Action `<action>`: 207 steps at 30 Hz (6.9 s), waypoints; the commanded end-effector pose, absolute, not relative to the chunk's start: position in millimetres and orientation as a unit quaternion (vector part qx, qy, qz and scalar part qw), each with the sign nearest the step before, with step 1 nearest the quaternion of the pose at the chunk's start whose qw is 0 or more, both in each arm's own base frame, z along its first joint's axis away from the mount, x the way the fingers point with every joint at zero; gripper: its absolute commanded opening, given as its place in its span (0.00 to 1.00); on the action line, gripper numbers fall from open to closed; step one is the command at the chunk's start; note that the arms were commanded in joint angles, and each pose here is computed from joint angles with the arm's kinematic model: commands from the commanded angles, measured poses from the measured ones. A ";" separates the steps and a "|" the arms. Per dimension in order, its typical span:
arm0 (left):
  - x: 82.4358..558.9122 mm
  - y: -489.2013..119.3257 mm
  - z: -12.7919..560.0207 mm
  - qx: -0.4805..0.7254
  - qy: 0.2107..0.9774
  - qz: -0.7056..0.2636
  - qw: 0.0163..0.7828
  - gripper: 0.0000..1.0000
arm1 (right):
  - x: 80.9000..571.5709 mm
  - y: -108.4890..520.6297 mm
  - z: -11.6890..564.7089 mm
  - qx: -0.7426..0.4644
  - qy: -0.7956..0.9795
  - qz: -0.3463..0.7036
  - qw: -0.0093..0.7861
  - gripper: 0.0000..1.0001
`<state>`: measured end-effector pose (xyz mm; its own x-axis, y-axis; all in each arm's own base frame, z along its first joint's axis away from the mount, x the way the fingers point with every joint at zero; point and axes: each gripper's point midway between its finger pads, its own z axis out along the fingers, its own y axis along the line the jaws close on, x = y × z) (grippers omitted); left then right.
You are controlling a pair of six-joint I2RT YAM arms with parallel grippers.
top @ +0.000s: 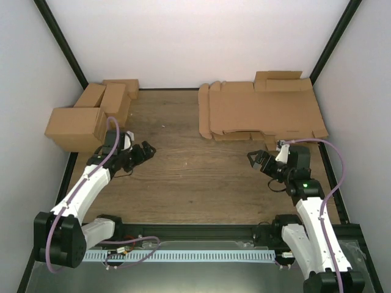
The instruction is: Fold the paper box
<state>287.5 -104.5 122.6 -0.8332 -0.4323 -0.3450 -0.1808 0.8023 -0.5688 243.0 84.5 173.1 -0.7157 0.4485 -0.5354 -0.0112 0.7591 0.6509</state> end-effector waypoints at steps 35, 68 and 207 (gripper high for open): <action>333.9 -148.0 195.1 -0.067 0.860 -0.388 0.325 1.00 | 436.7 191.0 170.1 -0.201 0.910 0.074 0.354 0.79; 322.3 -160.7 194.4 -0.016 0.874 -0.379 0.303 1.00 | 490.4 220.1 62.3 -0.216 0.936 -0.087 0.265 0.51; 258.9 -148.5 51.0 -0.216 0.874 -0.405 0.162 0.93 | 298.4 243.8 13.5 -0.091 0.961 0.254 0.068 0.54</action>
<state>254.7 -149.9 46.8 -0.8561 -0.5118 -0.0726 -0.2714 0.5645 -0.7795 301.3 244.8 31.4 -0.9669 -0.1300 -0.2197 -0.2225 0.8509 0.4758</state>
